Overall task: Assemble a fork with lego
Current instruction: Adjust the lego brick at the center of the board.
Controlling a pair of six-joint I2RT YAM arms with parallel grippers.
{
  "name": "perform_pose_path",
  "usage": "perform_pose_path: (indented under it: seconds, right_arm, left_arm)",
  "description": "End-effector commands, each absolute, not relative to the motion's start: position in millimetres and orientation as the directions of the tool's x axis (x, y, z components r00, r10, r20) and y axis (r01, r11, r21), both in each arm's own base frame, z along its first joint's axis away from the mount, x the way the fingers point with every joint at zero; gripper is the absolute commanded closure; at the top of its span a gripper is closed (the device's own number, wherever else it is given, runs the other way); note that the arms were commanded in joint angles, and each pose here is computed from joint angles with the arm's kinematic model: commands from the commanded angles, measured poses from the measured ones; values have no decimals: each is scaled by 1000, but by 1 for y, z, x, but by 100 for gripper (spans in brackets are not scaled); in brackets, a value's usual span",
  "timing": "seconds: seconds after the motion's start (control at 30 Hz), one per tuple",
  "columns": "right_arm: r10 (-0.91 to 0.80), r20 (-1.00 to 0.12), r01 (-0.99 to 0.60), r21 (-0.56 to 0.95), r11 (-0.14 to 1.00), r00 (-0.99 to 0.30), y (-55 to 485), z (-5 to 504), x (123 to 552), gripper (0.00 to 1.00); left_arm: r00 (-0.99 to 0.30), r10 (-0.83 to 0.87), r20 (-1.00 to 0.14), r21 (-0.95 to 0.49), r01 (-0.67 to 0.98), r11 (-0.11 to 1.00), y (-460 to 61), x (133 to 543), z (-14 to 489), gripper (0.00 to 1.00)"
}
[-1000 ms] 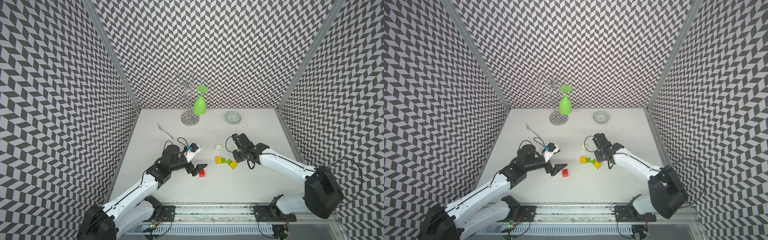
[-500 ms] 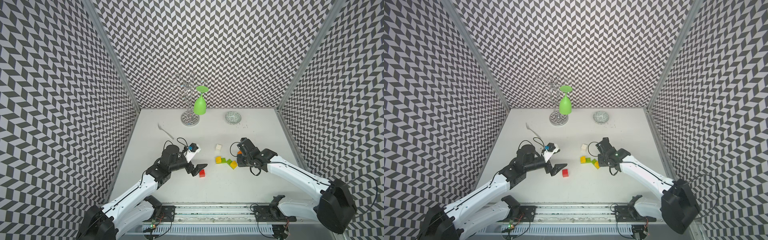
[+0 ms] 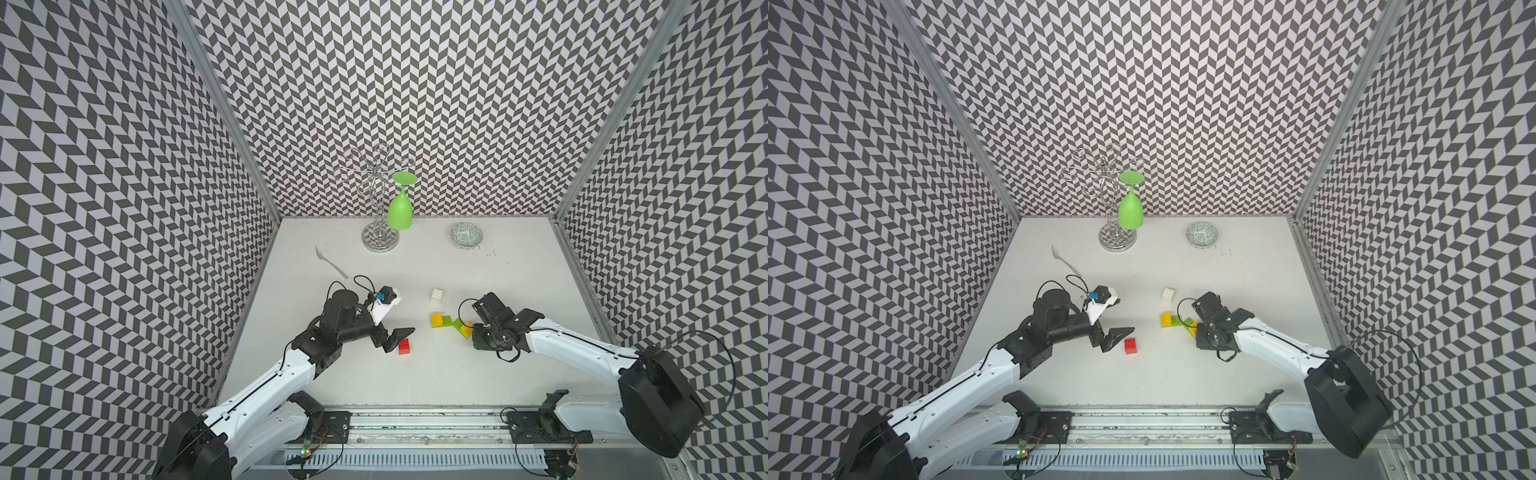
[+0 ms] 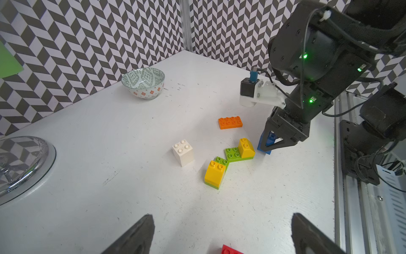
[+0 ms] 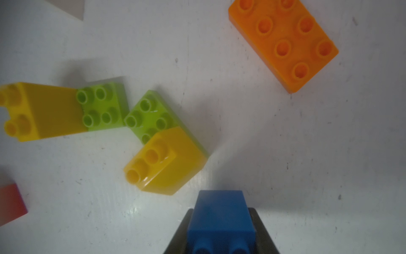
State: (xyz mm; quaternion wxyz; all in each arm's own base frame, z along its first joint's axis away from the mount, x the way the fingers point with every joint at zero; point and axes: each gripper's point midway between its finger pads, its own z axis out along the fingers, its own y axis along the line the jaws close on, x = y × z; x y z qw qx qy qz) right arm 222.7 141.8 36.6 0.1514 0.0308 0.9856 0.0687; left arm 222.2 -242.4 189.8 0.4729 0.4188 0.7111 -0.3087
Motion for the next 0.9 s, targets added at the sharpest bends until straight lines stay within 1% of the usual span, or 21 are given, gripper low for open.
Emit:
perform_pose_path:
  seconds: [0.0, 0.2, 0.63, 0.87]
  right_arm:
    - [107, -323, 51, 178, 983, -940, 147, 37, 235, 100]
    - [116, -319, 52, 201, 978, -941, 146, 31, 243, 100]
    - [103, -338, 41, 185, 982, -935, 139, 30, 267, 100]
    - [94, -375, 38, 155, 987, -922, 133, 43, 276, 100]
  left_arm:
    - [-174, 280, -944, -29, 891, 453, -244, 223, 206, 1]
    - [-173, 282, -944, -28, 890, 455, -243, 224, 206, 1]
    - [-178, 289, -941, -26, 887, 461, -243, 225, 203, 1]
    - [-181, 289, -940, -29, 887, 461, -243, 225, 202, 1]
